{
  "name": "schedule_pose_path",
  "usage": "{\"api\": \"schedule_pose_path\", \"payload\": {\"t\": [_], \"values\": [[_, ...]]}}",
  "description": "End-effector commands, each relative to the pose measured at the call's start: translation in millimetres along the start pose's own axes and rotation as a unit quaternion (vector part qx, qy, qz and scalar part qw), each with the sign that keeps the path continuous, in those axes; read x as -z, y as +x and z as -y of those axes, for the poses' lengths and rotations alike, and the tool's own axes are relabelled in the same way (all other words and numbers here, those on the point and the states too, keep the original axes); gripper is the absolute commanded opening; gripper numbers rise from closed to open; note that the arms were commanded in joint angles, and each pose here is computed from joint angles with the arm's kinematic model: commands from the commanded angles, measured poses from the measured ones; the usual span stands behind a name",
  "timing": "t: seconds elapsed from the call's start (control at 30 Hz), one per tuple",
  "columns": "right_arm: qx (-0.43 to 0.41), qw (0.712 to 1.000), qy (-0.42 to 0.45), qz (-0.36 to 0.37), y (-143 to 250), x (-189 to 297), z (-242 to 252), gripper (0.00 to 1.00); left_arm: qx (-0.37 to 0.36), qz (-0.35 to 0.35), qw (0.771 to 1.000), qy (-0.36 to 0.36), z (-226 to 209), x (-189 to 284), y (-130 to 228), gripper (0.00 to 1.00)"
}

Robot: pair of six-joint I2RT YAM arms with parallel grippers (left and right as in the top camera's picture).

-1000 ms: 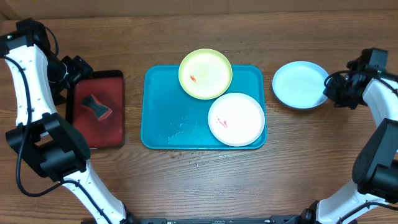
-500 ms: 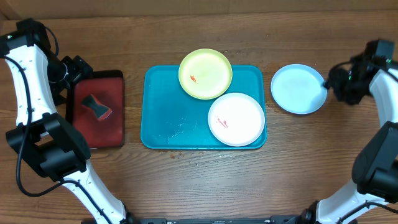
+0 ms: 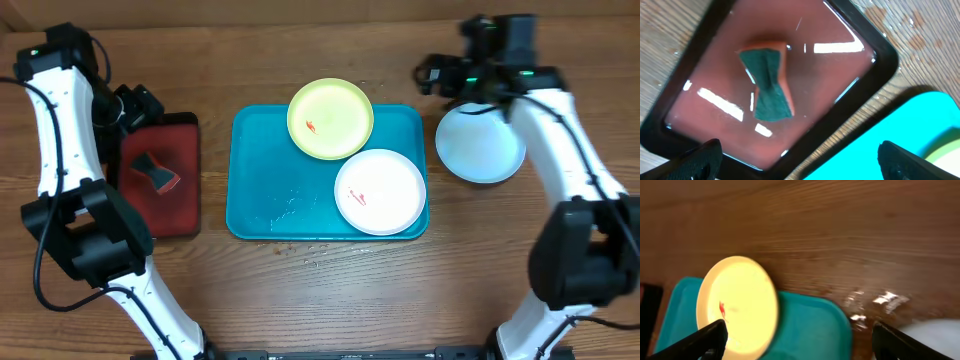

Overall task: Clean dirty plates on tray and stack at the side
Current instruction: 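Move the right gripper to the yellow plate rim and grasp it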

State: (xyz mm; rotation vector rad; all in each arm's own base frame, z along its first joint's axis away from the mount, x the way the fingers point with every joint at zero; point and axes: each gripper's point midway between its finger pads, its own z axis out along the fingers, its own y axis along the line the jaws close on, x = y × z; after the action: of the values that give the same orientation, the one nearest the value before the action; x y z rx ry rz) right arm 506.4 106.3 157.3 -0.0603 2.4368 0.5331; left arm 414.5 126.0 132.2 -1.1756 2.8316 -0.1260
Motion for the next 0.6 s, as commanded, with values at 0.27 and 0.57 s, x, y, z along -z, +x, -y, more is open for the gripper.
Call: {"api": "schedule_pose_path", "payload": {"t": [0.27, 0.57], "values": [[0.125, 0.991, 0.044, -0.027, 50, -116, -34, 0.94, -0.040, 0.007, 0.999, 0.000, 19, 7, 11, 1.00], [0.199, 0.979, 0.026, -0.039, 70, -141, -55, 0.83, -0.050, 0.003, 0.999, -0.015, 21, 1, 17, 1.00]]}}
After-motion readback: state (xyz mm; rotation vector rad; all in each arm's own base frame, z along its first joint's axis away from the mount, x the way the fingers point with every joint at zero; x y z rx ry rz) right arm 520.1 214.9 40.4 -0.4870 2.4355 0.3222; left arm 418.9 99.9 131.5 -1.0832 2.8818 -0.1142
